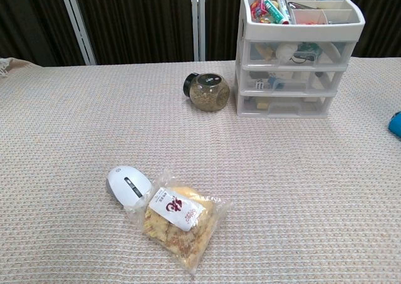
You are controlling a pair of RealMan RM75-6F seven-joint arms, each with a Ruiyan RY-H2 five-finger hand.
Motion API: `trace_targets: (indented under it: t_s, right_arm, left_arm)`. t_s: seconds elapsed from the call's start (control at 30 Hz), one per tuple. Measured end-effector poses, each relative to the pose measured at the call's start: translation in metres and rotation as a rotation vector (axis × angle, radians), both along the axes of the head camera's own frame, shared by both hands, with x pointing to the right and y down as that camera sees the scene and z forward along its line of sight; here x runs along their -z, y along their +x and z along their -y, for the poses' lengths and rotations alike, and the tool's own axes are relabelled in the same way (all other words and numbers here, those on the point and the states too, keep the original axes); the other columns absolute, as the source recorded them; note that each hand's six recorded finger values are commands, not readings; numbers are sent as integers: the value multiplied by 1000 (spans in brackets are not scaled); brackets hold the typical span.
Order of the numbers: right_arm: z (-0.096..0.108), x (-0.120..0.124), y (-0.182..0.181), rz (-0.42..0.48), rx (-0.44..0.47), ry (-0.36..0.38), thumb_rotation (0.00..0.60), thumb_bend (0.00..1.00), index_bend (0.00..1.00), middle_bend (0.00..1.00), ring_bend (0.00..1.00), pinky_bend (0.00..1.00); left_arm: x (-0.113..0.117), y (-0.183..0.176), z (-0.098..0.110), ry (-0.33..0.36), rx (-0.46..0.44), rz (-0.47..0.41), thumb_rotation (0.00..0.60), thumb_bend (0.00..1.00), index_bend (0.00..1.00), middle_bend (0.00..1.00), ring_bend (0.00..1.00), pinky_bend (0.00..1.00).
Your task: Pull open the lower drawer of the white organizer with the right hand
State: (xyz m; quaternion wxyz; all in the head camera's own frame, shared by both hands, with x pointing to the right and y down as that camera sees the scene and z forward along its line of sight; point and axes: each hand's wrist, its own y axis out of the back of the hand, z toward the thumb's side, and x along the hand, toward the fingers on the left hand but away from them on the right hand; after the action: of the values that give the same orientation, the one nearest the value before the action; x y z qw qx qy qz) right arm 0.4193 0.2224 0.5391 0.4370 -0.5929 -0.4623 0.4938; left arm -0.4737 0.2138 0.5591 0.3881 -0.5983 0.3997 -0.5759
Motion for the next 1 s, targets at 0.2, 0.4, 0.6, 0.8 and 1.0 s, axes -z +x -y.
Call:
trace_targets:
  t_s: [0.2,0.4,0.6,0.8,1.0]
  right_arm:
    - [0,1,0,1,-1,4,600,172,330,122,105,227]
    - [-1,2,0,9,-5,6,600,171,327,121,105,227]
    - [1,-1,-1,10,-7,-8,600,172,322,119,102,225]
    - [0,1,0,19,-16,-6,600,165,317,118,101,222]
    - [2,3,1,45,-31,-1,600,146,288,107,99,221]
  left_arm:
    - [-1,0,0,4,3,11,600,270,0,0,0,0]
    - [-1,1,0,7,4,15,600,270,0,0,0,0]
    - [-1,1,1,3,6,12,600,270,0,0,0,0]
    - [-1,1,0,1,2,-1,600,272,0,0,0,0]
    - [0,1,0,1,-1,-3,600,274,0,0,0,0]
